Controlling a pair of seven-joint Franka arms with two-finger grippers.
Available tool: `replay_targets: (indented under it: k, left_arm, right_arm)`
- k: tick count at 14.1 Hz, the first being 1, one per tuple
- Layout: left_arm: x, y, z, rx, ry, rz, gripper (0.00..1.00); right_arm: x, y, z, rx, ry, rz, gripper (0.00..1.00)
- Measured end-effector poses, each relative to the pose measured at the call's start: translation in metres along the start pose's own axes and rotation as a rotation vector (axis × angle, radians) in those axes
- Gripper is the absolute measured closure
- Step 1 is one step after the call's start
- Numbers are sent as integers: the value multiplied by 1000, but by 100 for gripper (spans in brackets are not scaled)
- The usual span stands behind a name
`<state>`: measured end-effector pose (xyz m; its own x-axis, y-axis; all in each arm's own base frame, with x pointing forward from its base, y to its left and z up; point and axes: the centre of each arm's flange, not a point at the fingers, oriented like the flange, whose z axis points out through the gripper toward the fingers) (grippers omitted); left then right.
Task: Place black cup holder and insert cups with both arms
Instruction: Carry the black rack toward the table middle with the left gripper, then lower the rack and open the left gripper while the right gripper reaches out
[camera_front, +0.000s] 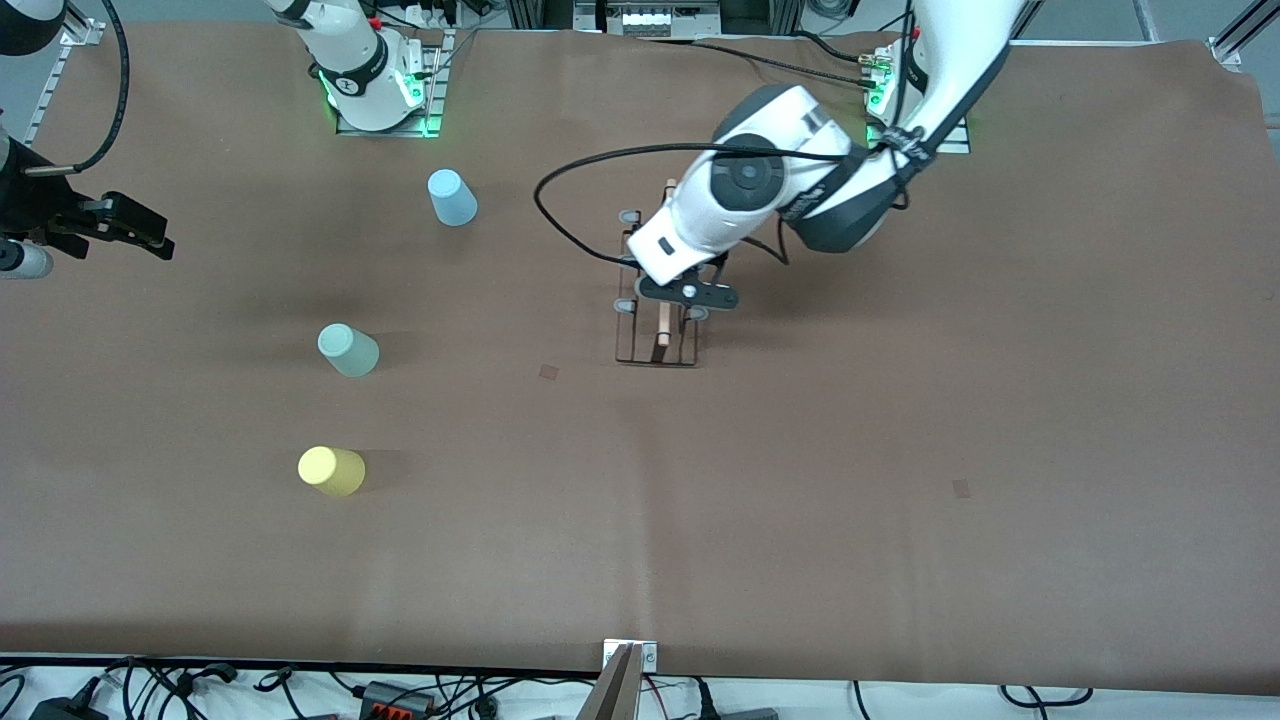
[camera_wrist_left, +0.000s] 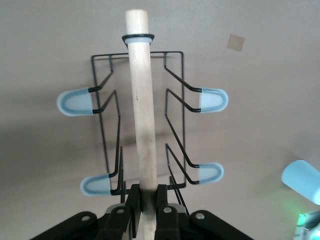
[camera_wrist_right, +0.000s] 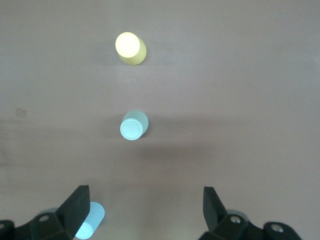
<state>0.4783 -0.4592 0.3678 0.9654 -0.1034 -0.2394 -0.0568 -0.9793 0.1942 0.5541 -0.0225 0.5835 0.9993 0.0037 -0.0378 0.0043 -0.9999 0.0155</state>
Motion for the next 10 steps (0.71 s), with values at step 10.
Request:
replay_targets:
  k: [10]
  left_arm:
    - [-10,52,16,-28,15,-36,84]
  right_arm:
    - [1,0,2,0,-2,0,0]
